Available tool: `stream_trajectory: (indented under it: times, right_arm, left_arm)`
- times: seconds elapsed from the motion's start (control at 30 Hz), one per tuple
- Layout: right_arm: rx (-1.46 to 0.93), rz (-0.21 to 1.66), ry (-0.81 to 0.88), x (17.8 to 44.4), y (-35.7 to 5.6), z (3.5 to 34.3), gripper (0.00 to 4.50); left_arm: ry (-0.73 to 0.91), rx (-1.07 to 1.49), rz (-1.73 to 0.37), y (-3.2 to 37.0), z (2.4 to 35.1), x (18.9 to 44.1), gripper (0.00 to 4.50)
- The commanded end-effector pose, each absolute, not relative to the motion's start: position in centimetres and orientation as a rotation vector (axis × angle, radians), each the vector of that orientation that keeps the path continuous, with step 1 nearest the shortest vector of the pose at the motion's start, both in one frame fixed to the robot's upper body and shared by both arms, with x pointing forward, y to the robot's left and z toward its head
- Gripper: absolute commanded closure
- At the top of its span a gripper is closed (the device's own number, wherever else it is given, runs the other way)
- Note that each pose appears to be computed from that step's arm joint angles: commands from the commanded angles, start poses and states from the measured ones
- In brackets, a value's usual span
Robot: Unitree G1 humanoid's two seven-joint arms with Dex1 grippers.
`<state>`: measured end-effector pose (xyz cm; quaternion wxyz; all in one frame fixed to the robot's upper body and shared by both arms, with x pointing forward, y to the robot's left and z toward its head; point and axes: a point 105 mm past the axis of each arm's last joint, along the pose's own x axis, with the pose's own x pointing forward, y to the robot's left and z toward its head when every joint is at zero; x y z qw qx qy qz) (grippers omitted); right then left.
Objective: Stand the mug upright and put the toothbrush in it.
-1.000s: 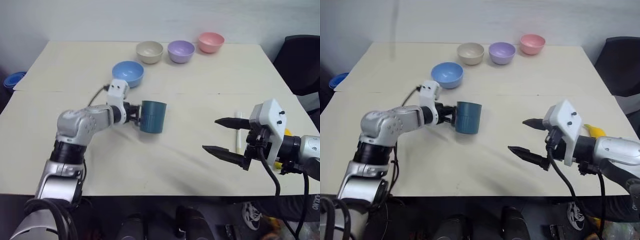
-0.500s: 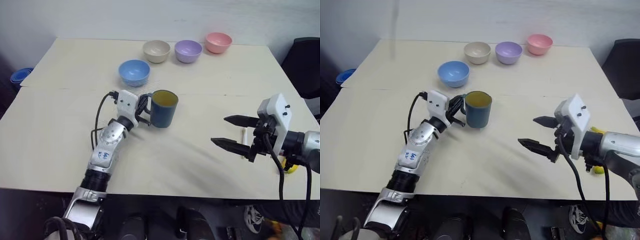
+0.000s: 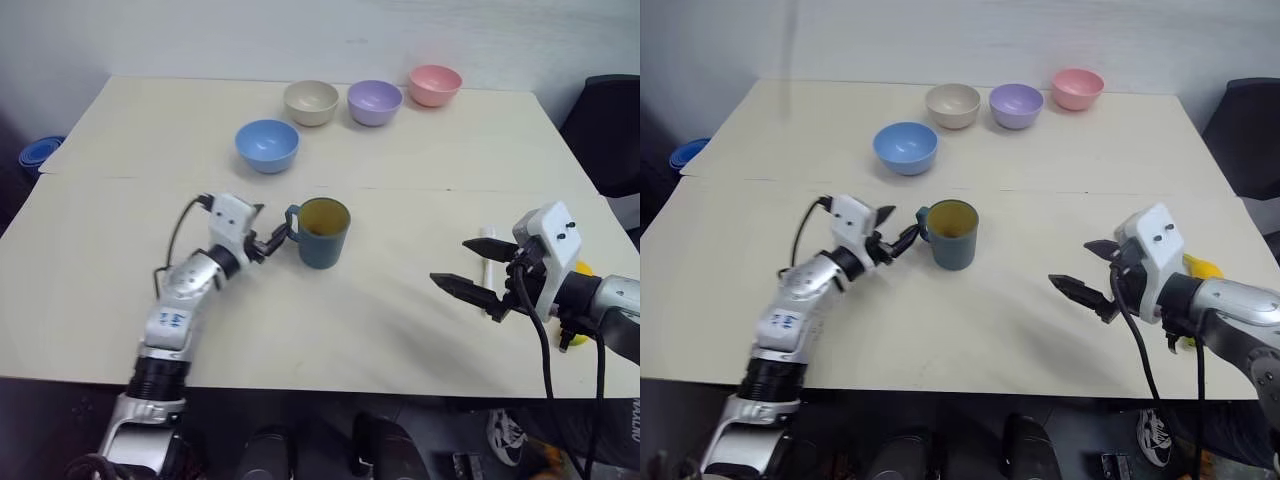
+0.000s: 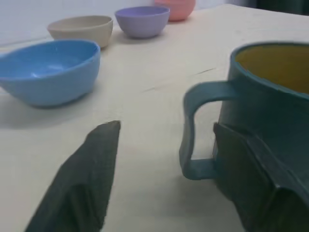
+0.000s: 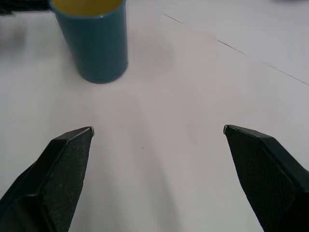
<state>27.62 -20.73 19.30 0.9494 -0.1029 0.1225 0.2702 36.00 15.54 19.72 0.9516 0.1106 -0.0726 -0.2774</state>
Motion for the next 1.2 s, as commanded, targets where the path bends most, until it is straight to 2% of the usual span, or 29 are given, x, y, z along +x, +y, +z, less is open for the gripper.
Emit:
stream_trajectory:
  times: [0.03,0.1,0.17,0.2,0.27,0.4,0.57,0.7,0.97,1.07,1.13,1.2]
  right_arm:
    - [-0.231,0.374,0.245,28.9,-22.7,18.7,0.00]
    - [-0.208,0.242,0.226,30.3,-23.9,18.4,0.00]
    - [-0.155,0.086,0.235,31.9,-25.5,17.7,0.00]
    - [-0.146,0.042,0.251,32.6,-26.0,17.3,0.00]
    - [-0.121,0.024,0.269,33.7,-26.1,16.7,0.00]
    - [-0.065,0.001,0.350,36.3,-26.7,15.4,0.00]
    - [-0.011,0.017,0.472,37.4,-27.0,13.0,0.00]
    - [0.045,0.081,0.495,37.2,-25.2,12.7,0.96]
    - [0.006,0.120,0.496,36.4,-23.7,12.3,3.39]
    - [-0.078,0.116,0.464,36.8,-23.6,12.8,4.34]
    - [-0.134,0.121,0.416,37.2,-23.2,13.6,4.35]
    - [-0.155,0.174,0.298,37.9,-21.6,15.6,4.35]
  left_arm:
    - [-0.162,0.184,-0.710,16.1,23.7,34.0,0.99]
    - [-0.106,0.188,-0.897,15.8,25.0,31.9,0.99]
    - [-0.018,0.233,-1.153,15.2,26.0,28.6,0.99]
    - [-0.006,0.254,-1.213,15.0,26.6,27.9,0.99]
    - [0.047,0.277,-1.260,14.9,27.1,27.7,0.99]
    - [0.092,0.418,-1.471,14.1,27.5,25.7,0.99]
    - [0.052,0.482,-1.520,13.3,28.7,25.8,0.99]
    - [0.021,0.497,-1.515,13.0,29.5,26.2,0.96]
    - [0.015,0.470,-1.497,13.1,29.4,26.6,0.96]
    - [0.018,0.423,-1.429,13.6,28.8,27.6,0.96]
    - [0.008,0.399,-1.376,14.1,28.6,28.2,0.96]
    - [-0.006,0.381,-1.335,14.7,28.7,28.2,0.96]
